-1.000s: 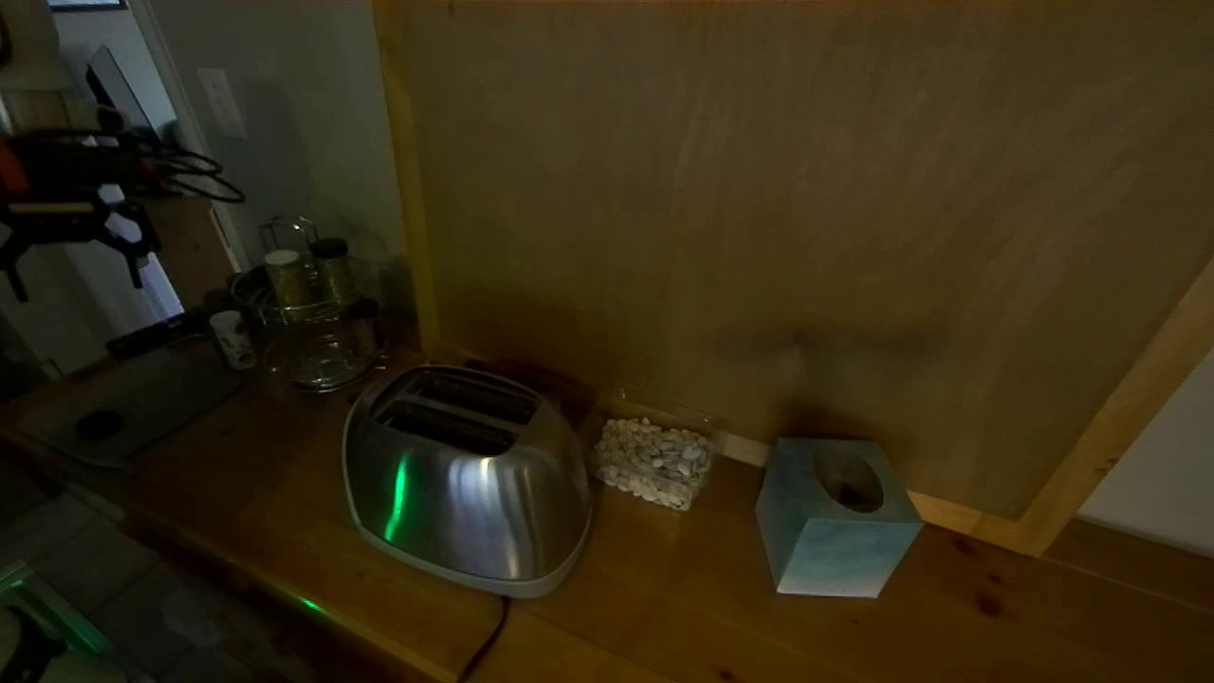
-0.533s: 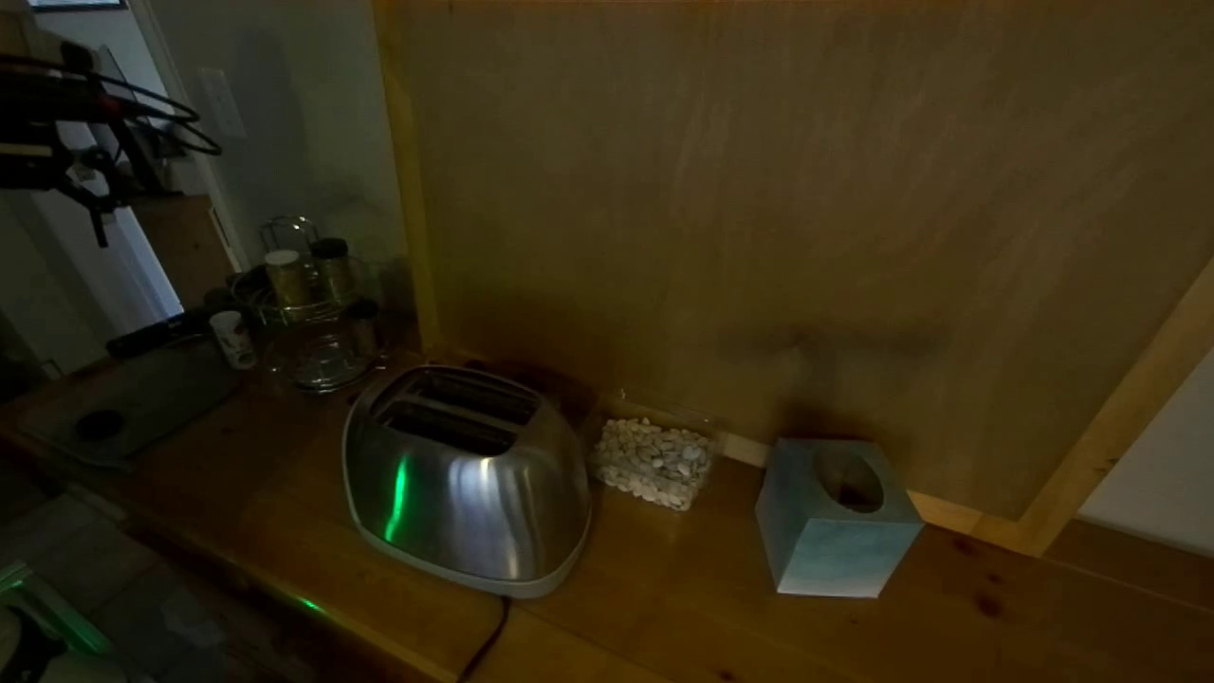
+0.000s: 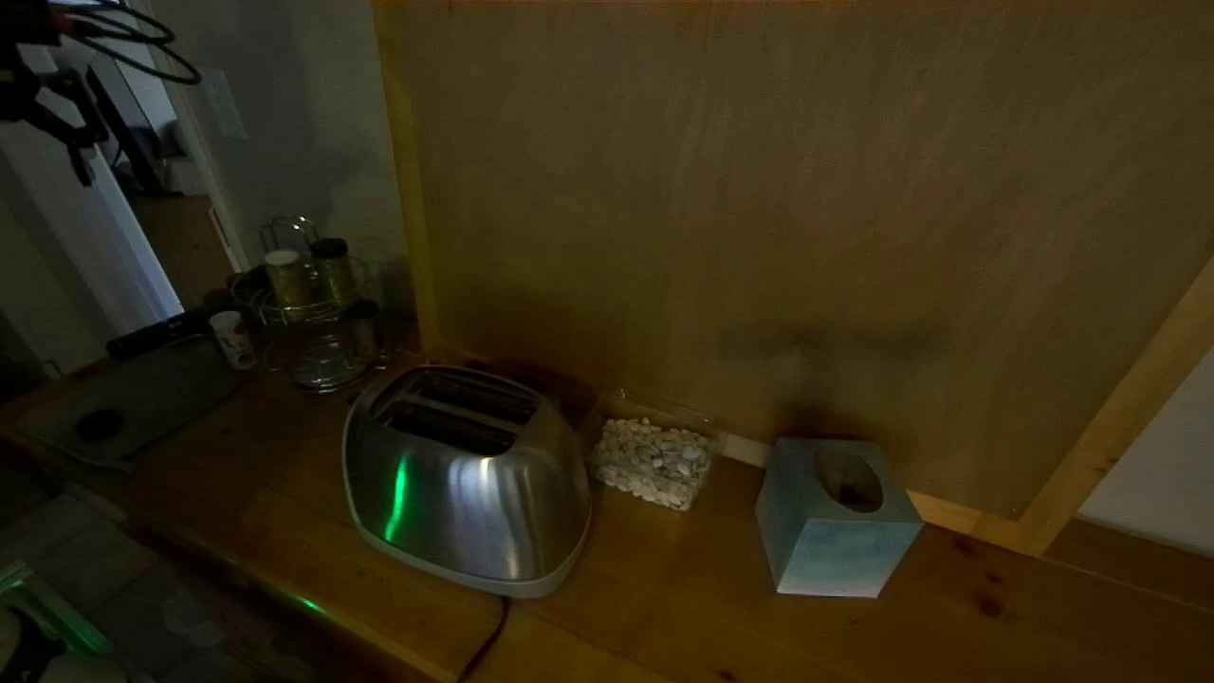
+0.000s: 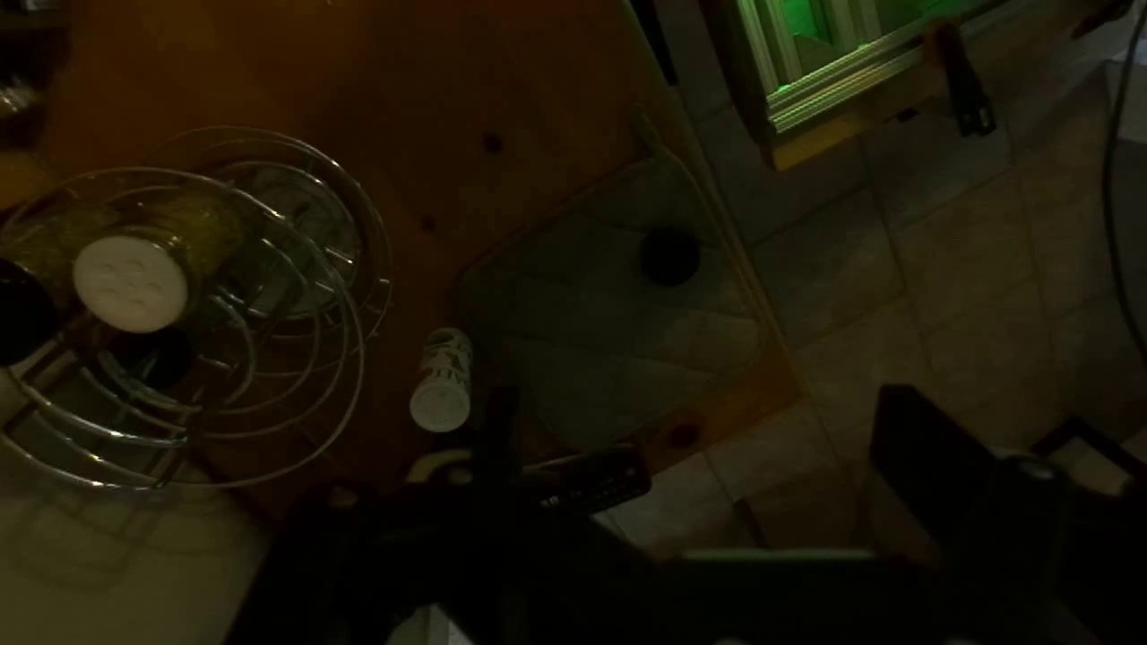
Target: Take the lid off of the spice bottle
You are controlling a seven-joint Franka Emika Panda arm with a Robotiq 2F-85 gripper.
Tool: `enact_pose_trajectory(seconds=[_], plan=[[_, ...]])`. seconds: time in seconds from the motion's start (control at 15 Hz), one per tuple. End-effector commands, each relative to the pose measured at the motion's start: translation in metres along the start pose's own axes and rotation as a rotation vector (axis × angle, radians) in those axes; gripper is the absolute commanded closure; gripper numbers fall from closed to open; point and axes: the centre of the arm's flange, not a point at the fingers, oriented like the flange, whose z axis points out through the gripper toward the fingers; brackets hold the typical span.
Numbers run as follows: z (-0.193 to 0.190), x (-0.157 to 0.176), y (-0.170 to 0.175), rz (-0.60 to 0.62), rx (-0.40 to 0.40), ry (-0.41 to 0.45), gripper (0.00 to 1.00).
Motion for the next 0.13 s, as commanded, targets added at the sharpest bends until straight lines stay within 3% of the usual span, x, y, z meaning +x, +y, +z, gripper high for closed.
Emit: enact_pose_trajectory(seconds=[0.0,0.07], plan=[[-0.0005,-0.0004,-0.0005,0.001,-0.001,0.001,0.00],[-0.0004,-0.0004,-0.0005,0.001,0.000,0.000,0.00]])
